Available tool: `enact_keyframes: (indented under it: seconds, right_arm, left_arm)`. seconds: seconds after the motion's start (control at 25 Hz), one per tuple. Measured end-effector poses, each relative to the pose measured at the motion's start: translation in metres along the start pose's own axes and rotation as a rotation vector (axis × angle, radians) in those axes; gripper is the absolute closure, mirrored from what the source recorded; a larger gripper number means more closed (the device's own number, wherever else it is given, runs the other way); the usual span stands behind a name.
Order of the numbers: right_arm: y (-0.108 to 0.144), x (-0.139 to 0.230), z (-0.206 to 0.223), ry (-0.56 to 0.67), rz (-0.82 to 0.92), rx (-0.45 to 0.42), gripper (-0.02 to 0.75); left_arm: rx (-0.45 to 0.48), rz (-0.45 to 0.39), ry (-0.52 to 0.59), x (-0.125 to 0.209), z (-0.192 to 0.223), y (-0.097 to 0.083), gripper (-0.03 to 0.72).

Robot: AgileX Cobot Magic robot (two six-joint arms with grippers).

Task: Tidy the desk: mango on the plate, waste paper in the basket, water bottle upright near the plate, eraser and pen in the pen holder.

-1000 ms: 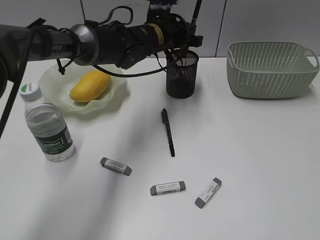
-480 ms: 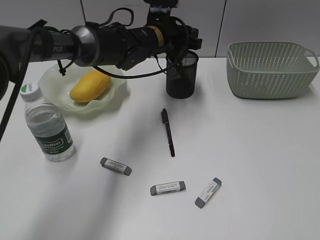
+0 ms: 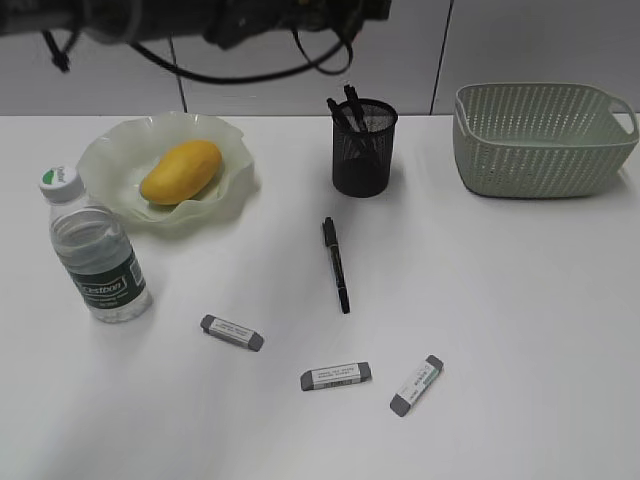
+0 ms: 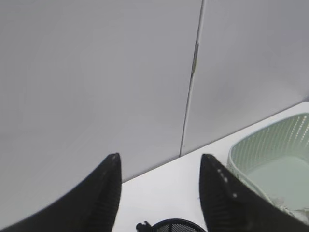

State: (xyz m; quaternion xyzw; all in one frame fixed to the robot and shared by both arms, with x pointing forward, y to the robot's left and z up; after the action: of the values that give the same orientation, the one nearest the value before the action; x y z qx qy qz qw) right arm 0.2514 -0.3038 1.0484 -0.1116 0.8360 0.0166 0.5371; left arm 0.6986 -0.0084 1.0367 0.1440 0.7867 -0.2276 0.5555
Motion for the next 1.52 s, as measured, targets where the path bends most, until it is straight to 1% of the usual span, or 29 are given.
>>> enact_keyframes:
  seconds: [0.12, 0.2, 0.24, 0.32, 0.4, 0.48, 0.64, 0.76, 0.8, 0.92, 1.08, 1.24, 1.36, 1.52]
  right_arm:
    - [0.0, 0.0, 0.0, 0.0, 0.0, 0.0, 0.345]
    - [0.0, 0.0, 0.0, 0.0, 0.0, 0.0, 0.345]
    - [0.0, 0.0, 0.0, 0.0, 0.0, 0.0, 0.345]
    - [0.0, 0.0, 0.0, 0.0, 0.0, 0.0, 0.345]
    - [0.0, 0.0, 0.0, 0.0, 0.0, 0.0, 0.346]
    - [0.0, 0.0, 0.0, 0.0, 0.0, 0.0, 0.349]
    - [0.0, 0.0, 0.0, 0.0, 0.0, 0.0, 0.352]
    - [0.0, 0.0, 0.0, 0.0, 0.0, 0.0, 0.353]
    - [0.0, 0.0, 0.0, 0.0, 0.0, 0.0, 0.353]
    - [0.0, 0.0, 0.0, 0.0, 0.0, 0.0, 0.353]
    - [0.0, 0.0, 0.0, 0.0, 0.0, 0.0, 0.353]
    - [0.0, 0.0, 0.0, 0.0, 0.0, 0.0, 0.353]
    - [0.0, 0.0, 0.0, 0.0, 0.0, 0.0, 0.353]
    - [0.0, 0.0, 0.0, -0.001, -0.001, 0.0, 0.353]
  left_arm:
    - [-0.073, 0.011, 0.033, -0.036, -0.038, -0.01, 0.295]
    - [-0.114, 0.087, 0.079, -0.054, -0.069, -0.012, 0.307]
    - [-0.122, 0.112, 0.123, -0.054, -0.082, -0.011, 0.322]
    - [-0.102, 0.155, 0.203, -0.055, -0.117, -0.012, 0.365]
    - [-0.071, 0.12, 0.275, -0.048, -0.153, -0.01, 0.385]
    - [-0.051, 0.092, 0.297, -0.045, -0.199, -0.008, 0.396]
    - [-0.055, 0.073, 0.375, -0.012, -0.291, 0.002, 0.399]
    - [-0.082, 0.083, 0.45, 0.02, -0.36, 0.014, 0.4]
    - [-0.096, 0.083, 0.481, 0.033, -0.377, 0.018, 0.4]
    - [-0.11, 0.058, 0.448, 0.058, -0.433, 0.027, 0.405]
    - [-0.123, 0.051, 0.435, 0.095, -0.472, 0.038, 0.415]
    - [-0.116, 0.021, 0.358, 0.12, -0.494, 0.045, 0.417]
    - [-0.103, 0.01, 0.289, 0.124, -0.505, 0.047, 0.425]
    - [-0.092, 0.007, 0.235, 0.125, -0.513, 0.047, 0.444]
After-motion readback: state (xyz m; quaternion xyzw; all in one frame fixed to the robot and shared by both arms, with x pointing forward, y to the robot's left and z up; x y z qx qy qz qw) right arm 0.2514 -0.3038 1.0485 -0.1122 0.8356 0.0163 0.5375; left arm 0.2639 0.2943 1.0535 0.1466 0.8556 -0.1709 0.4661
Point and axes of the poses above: a point on each arm's last joint axis where the gripper is mounted, z pointing out along that axis toward the gripper, y along the wrist's bending axis when the last joint is at zero, x = y × z, the point moved 2 cm from there along z, pointing out along that axis toward the gripper, and after that the axes turned 8 degrees about -z, right-handed, at the moved point
